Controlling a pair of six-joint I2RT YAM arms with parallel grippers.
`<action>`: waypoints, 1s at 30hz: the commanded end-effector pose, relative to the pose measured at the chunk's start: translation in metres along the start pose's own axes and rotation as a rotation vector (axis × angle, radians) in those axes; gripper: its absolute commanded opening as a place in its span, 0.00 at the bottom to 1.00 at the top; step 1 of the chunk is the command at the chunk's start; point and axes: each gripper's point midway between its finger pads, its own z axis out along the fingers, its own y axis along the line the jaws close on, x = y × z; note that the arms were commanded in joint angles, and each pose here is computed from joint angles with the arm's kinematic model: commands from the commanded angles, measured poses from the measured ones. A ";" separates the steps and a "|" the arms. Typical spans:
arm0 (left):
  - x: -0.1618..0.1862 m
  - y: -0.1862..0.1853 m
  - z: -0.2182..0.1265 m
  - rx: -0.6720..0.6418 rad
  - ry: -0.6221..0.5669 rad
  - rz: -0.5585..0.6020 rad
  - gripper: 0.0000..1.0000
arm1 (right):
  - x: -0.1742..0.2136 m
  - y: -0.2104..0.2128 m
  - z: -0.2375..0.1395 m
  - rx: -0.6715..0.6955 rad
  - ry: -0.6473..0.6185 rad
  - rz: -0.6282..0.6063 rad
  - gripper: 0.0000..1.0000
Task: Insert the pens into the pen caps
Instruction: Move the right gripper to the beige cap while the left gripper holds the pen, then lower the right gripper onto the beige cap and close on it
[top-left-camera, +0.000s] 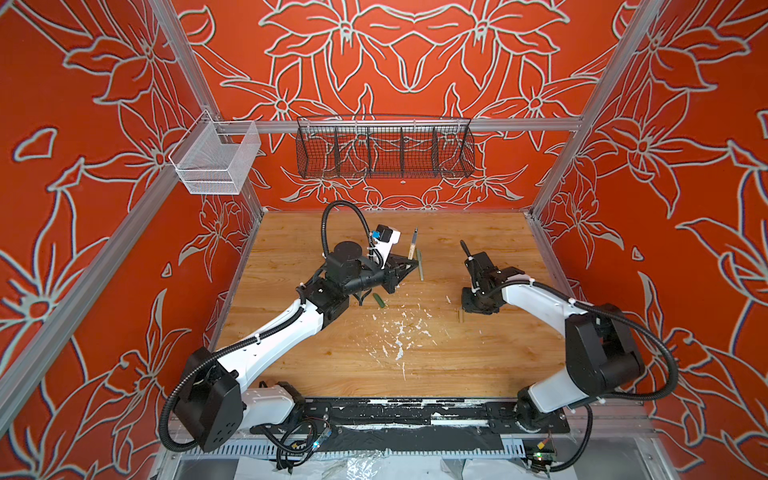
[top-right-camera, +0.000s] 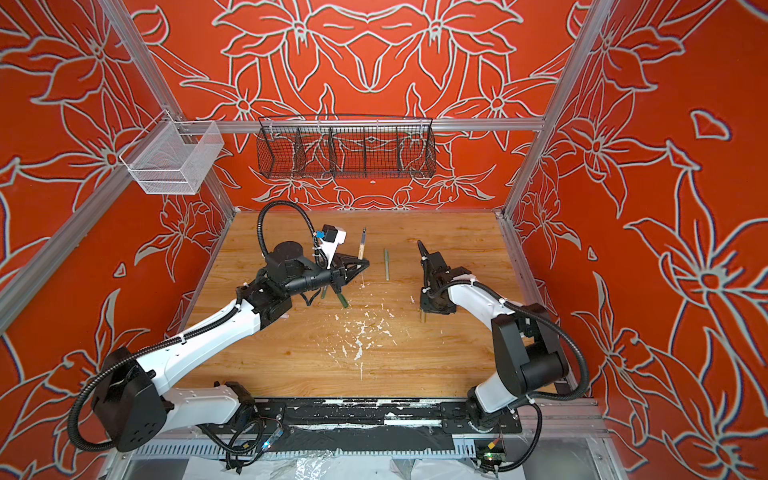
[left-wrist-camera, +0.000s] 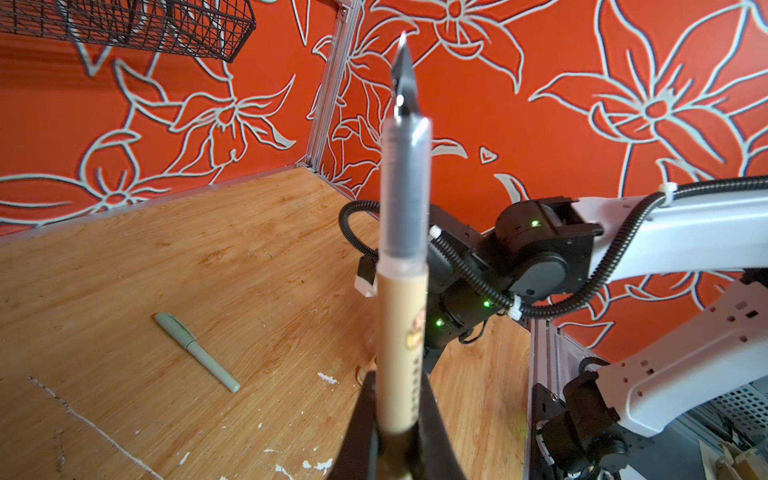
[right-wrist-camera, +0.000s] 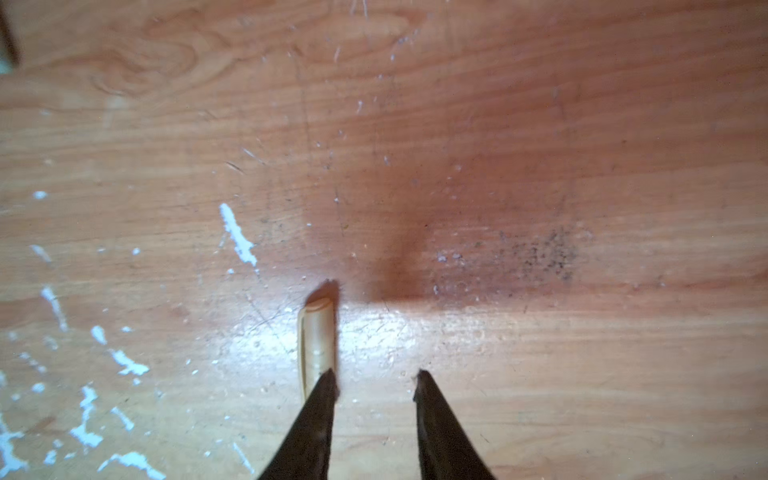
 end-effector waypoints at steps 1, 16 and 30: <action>-0.007 -0.010 -0.003 0.031 -0.024 0.010 0.00 | 0.008 -0.007 -0.012 -0.004 -0.006 -0.017 0.37; 0.017 -0.031 0.014 0.068 0.055 0.033 0.00 | 0.029 -0.003 -0.013 -0.127 0.004 0.067 0.41; 0.024 -0.030 0.018 0.067 0.074 0.031 0.00 | 0.020 0.017 0.004 -0.202 0.034 0.139 0.32</action>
